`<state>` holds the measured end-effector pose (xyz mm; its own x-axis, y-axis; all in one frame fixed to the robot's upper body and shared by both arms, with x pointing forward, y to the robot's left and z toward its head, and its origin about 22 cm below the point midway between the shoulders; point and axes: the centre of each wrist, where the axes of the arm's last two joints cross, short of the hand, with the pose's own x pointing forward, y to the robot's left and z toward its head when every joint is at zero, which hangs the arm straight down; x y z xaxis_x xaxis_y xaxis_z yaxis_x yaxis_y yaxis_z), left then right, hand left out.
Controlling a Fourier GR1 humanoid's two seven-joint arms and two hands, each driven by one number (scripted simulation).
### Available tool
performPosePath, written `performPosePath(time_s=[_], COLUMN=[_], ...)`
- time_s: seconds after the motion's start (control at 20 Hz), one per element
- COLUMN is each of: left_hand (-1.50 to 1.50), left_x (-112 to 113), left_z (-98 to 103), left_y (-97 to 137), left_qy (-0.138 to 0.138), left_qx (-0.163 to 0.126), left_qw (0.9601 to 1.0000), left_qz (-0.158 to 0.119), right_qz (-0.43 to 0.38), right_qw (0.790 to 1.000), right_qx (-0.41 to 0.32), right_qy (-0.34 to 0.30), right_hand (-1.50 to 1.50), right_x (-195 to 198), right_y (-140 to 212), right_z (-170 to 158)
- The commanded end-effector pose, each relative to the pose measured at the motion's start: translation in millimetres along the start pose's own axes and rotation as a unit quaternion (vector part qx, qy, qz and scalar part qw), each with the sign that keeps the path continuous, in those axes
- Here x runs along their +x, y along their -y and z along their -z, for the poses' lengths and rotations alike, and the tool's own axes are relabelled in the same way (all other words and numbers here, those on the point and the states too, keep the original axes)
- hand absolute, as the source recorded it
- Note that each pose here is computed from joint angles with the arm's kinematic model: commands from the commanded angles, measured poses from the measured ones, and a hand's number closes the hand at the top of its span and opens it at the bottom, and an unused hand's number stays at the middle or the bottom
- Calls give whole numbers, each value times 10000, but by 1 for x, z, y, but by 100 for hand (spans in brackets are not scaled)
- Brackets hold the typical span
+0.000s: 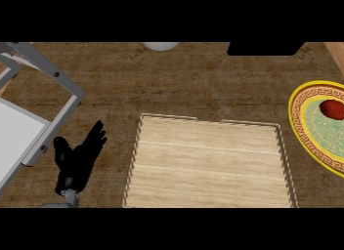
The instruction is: Pick the bell pepper from the tray and place it in the plate
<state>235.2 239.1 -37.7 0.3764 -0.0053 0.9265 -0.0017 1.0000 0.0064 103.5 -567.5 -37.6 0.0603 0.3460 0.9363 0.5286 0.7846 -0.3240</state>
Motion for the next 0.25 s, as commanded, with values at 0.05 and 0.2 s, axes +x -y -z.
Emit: performPosePath(time_s=[0.05,0.2], left_hand=[0,0], left_x=[0,2], left_z=[1,-8], left_y=[4,-4], left_qy=[-61,46], left_qx=[-23,-7], left_qw=[10000,10000], left_qz=[21,74], right_qz=[-174,-101], right_qw=[9998,9998], right_qx=[138,83], right_qy=[4,-126], right_hand=[-150,-150], right_x=[-6,-7], right_y=[16,11], right_z=[-31,-36])
